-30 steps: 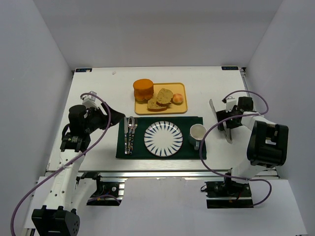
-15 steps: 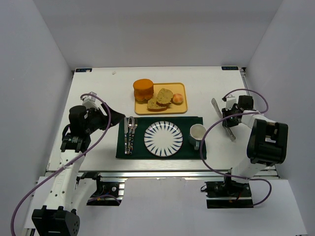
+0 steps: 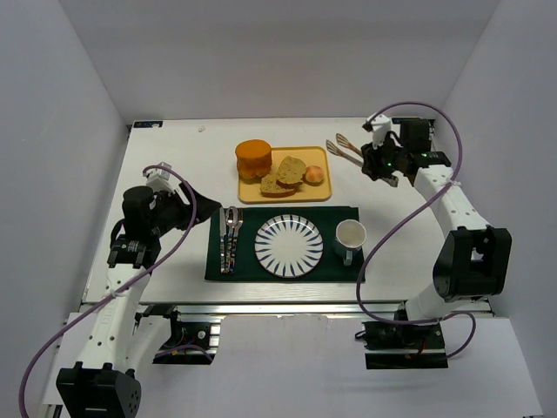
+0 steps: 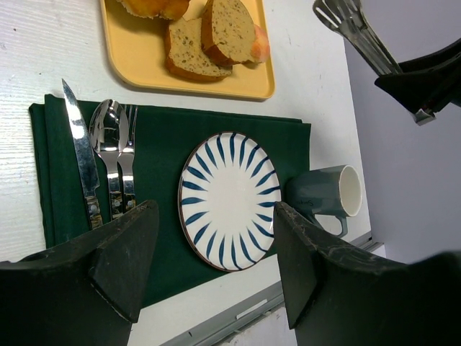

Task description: Place the bread

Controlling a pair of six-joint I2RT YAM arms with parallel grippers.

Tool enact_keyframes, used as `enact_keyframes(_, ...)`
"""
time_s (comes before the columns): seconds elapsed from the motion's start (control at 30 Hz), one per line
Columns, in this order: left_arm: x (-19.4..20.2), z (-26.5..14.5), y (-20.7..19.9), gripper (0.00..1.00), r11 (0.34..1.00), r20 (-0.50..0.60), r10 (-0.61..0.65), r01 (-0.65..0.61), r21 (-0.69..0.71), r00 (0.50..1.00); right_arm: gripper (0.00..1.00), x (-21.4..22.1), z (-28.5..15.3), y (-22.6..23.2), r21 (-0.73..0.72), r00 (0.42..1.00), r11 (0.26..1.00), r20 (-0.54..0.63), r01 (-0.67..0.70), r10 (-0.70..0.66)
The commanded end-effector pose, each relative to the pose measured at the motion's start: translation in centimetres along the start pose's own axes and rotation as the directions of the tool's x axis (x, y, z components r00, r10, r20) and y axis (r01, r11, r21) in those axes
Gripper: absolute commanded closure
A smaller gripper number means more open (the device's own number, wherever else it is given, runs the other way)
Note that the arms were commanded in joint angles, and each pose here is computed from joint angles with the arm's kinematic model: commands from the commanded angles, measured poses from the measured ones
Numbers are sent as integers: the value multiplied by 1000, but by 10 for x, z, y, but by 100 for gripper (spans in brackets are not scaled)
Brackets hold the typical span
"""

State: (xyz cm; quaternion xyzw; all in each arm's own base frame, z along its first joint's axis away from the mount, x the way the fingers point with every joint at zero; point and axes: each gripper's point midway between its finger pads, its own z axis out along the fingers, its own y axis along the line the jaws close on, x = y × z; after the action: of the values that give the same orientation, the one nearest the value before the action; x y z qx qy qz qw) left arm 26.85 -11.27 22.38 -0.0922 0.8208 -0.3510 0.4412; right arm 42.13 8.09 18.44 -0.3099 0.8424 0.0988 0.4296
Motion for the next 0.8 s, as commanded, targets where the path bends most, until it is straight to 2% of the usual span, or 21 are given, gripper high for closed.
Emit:
enact_keyframes(0.0, -11, -6, -11, 26, 999, 33, 31, -31, 22, 999, 54, -10, 8, 24, -73, 999, 997, -16, 37, -38)
enact_keyframes(0.1, -9, -8, -10, 26, 999, 30, 31, -31, 19, 999, 54, -25, 15, 37, -95, 994, 989, -6, 111, -112)
enact_keyframes(0.27, -6, -9, -10, 26, 1000, 32, 22, -23, 18, 999, 54, -38, 22, 57, -142, 987, 977, 6, 160, -160)
enact_keyframes(0.37, -6, -9, -9, 26, 1000, 34, 21, -22, 16, 999, 53, -44, 26, 84, -195, 975, 956, 17, 220, -221)
enact_keyframes(0.57, -7, -10, -9, 26, 1000, 36, 22, -23, 12, 999, 52, -34, 26, 131, -259, 923, 889, 30, 378, -384)
enact_keyframes(0.77, -5, -10, -8, 26, 1000, 32, 20, -20, 11, 999, 51, -29, 33, 140, -243, 898, 870, 16, 429, -439)
